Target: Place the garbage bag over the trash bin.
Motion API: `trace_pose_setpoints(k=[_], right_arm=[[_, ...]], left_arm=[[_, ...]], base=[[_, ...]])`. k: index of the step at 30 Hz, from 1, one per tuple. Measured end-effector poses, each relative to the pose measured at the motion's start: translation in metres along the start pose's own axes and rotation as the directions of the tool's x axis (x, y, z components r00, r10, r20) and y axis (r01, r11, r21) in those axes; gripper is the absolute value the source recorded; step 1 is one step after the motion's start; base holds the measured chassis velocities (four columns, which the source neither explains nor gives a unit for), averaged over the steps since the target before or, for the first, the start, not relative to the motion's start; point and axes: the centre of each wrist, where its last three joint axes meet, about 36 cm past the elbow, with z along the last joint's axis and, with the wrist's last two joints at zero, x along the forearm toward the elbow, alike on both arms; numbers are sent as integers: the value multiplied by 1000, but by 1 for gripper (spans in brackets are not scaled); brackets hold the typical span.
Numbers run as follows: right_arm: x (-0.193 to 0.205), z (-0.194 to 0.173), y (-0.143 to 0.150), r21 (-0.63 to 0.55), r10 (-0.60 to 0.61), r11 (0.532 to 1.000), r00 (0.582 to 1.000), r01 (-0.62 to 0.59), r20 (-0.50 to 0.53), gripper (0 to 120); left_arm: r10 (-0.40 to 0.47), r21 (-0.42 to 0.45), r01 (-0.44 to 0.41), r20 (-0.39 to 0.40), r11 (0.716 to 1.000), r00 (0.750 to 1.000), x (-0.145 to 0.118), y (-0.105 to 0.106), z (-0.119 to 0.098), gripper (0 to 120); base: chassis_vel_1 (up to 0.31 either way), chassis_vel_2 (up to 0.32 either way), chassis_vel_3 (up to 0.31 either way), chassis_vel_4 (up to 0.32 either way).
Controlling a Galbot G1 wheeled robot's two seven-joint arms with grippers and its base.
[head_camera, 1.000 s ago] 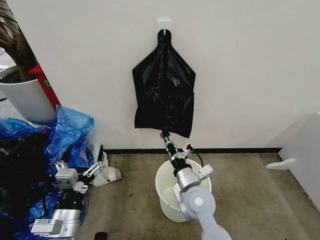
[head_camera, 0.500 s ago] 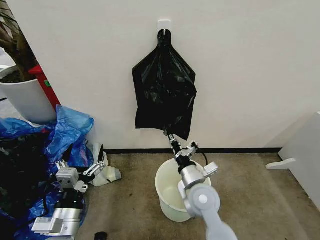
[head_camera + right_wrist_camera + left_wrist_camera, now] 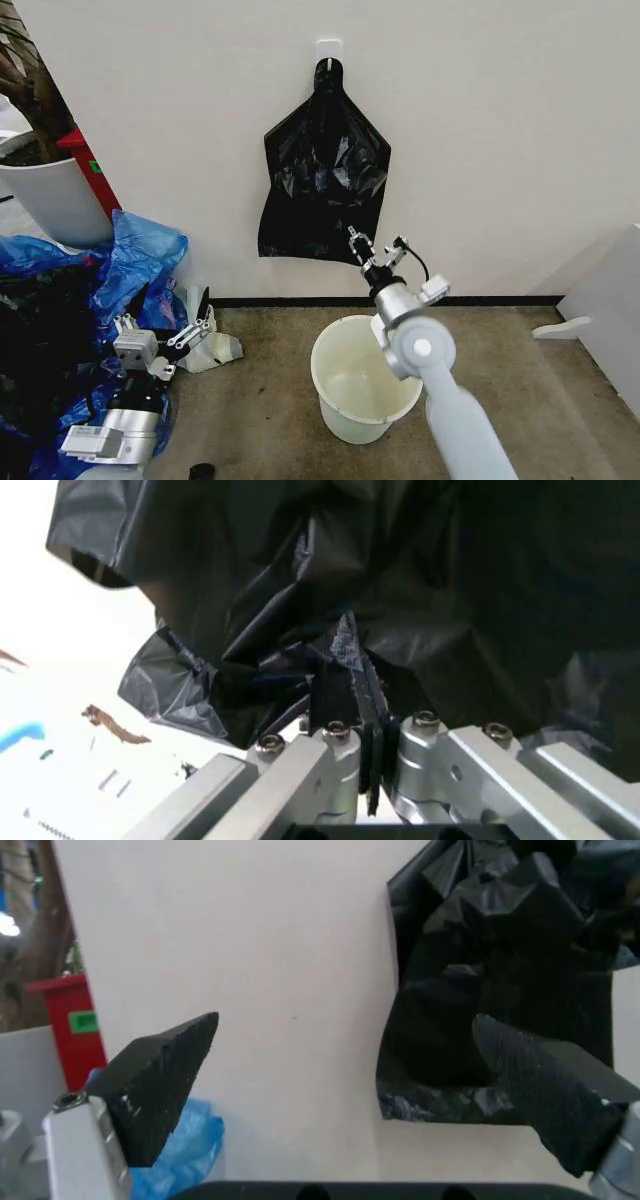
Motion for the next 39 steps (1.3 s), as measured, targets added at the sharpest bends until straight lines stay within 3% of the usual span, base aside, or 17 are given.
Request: trace_pose_setpoints(k=[5,12,17,24,29,33,36,39], right_arm=[[5,4,29,13,-32,999,999,32,-14,0],[21,7,48,25,-27,999,999,28,-22,0],[33,16,43,72,-2,997,998,6,-58,0],[30,38,26,180,30,984,995,-11,-100,0],[25,36,23,205,23,979,996,-6,-83,0],[23,31,25,208,21,978,997,-5,-73,0],[23,30,25,209,23,978,997,-8,-72,0],[23,26,23,212,26,977,997,-11,-68,0]], left_arm=[[112,-24,-112,-14,993,994,-30,20,-13,100],[193,-22,-193,-13,981,981,-60,29,-31,100],[208,1,-208,-17,978,978,-77,34,-44,100],[228,28,-227,-20,973,973,-112,40,-78,100],[257,41,-255,-51,966,965,-143,33,-86,100],[272,11,-272,-34,962,962,-184,28,-97,100],[275,12,-275,-40,961,961,-195,21,-98,100],[298,34,-296,-73,955,952,-215,1,-100,100]], base=[[0,0,0,0],[0,0,0,0],[0,0,0,0],[0,0,0,0],[0,0,0,0],[0,0,0,0],[0,0,0,0],[0,0,0,0]])
